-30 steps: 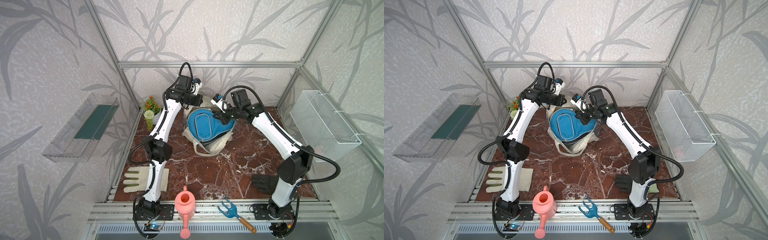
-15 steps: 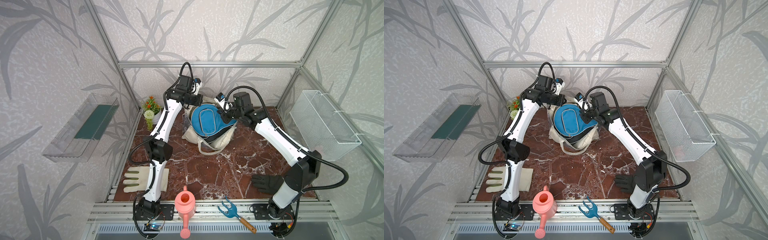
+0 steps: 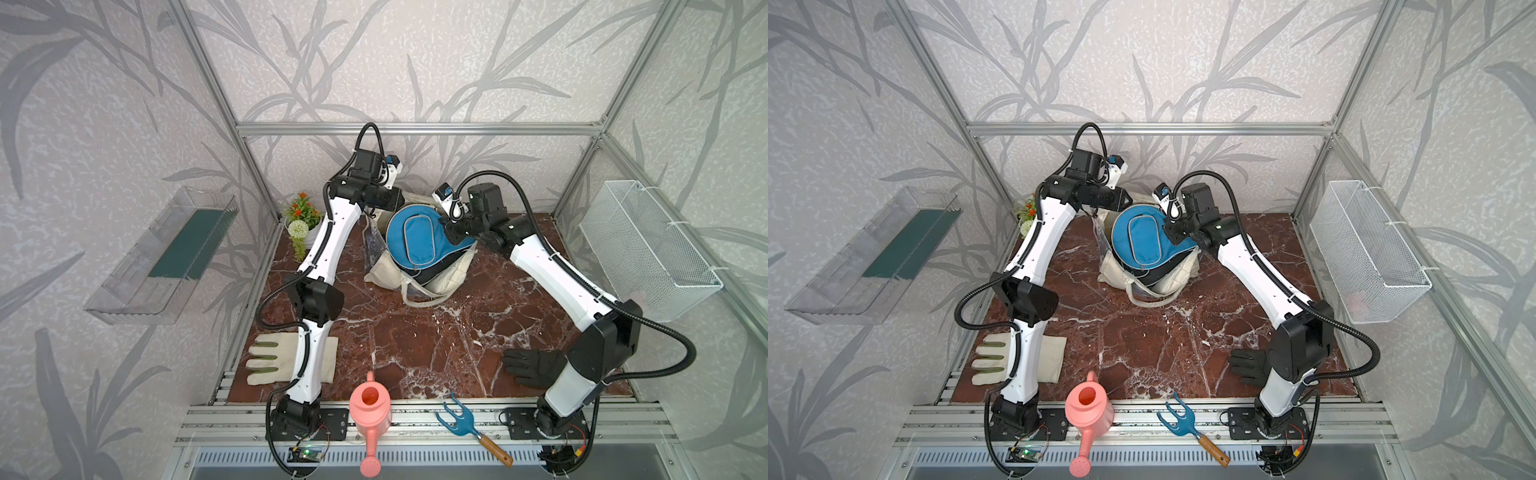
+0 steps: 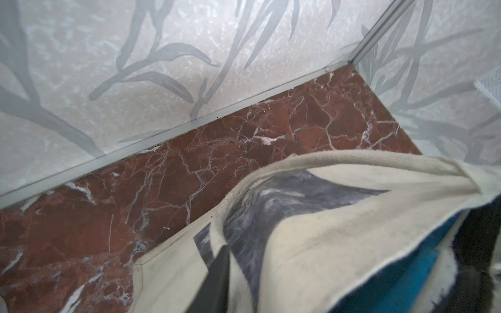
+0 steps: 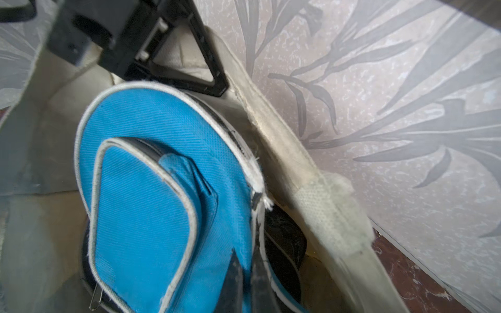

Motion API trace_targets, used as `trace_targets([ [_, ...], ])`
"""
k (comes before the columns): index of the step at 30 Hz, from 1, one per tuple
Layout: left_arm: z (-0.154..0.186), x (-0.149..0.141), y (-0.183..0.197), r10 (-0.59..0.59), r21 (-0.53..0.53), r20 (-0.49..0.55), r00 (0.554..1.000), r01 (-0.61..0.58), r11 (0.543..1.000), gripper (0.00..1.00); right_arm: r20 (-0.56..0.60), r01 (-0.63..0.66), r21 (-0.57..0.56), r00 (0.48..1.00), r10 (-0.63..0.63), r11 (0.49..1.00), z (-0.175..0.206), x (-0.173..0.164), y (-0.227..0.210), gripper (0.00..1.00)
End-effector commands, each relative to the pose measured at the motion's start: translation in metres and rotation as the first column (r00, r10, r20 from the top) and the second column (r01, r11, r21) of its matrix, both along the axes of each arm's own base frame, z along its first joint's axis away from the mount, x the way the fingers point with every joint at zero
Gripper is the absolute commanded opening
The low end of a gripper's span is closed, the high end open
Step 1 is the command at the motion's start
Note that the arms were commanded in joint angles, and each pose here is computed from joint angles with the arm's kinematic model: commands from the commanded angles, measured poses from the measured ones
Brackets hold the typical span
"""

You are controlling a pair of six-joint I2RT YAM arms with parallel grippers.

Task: Remove the ping pong set from the canvas bag
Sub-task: Pick up the ping pong set from the canvas bag.

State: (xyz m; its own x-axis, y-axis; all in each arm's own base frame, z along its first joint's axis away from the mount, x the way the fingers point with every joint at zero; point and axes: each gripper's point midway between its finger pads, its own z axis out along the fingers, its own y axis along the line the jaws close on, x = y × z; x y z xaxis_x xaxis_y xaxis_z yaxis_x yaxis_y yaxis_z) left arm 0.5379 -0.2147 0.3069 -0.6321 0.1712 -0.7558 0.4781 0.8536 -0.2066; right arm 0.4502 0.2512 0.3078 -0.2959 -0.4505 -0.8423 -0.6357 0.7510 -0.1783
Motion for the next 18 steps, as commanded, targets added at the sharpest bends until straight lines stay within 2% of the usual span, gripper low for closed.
trace_targets([
  [1, 0.087, -0.005, 0.038, 0.063, -0.047, 0.205, 0.977, -0.054, 0.997, 0.54, 0.091, 0.117, 0.045, 0.989, -0.121, 0.992, 0.036, 0.025, -0.024, 0.00],
  [6, 0.093, -0.019, 0.040, 0.019, -0.044, 0.207, 0.978, -0.010, 0.999, 0.63, 0.092, 0.113, 0.059, 0.989, -0.118, 0.992, 0.036, 0.026, -0.022, 0.00],
  [10, 0.082, -0.039, 0.031, -0.079, -0.042, 0.173, 0.982, 0.088, 0.995, 0.68, 0.098, 0.110, 0.074, 0.988, -0.118, 0.991, 0.037, 0.026, -0.020, 0.00],
  [14, 0.064, -0.062, 0.009, -0.235, -0.089, 0.129, 0.964, 0.247, 0.965, 0.71, 0.103, 0.098, 0.093, 0.989, -0.107, 0.991, 0.042, 0.027, -0.016, 0.00],
  [18, 0.044, -0.080, -0.013, -0.333, -0.057, 0.098, 0.938, 0.339, 0.939, 0.73, 0.100, 0.075, 0.107, 0.991, -0.086, 0.991, 0.044, 0.026, -0.011, 0.00],
])
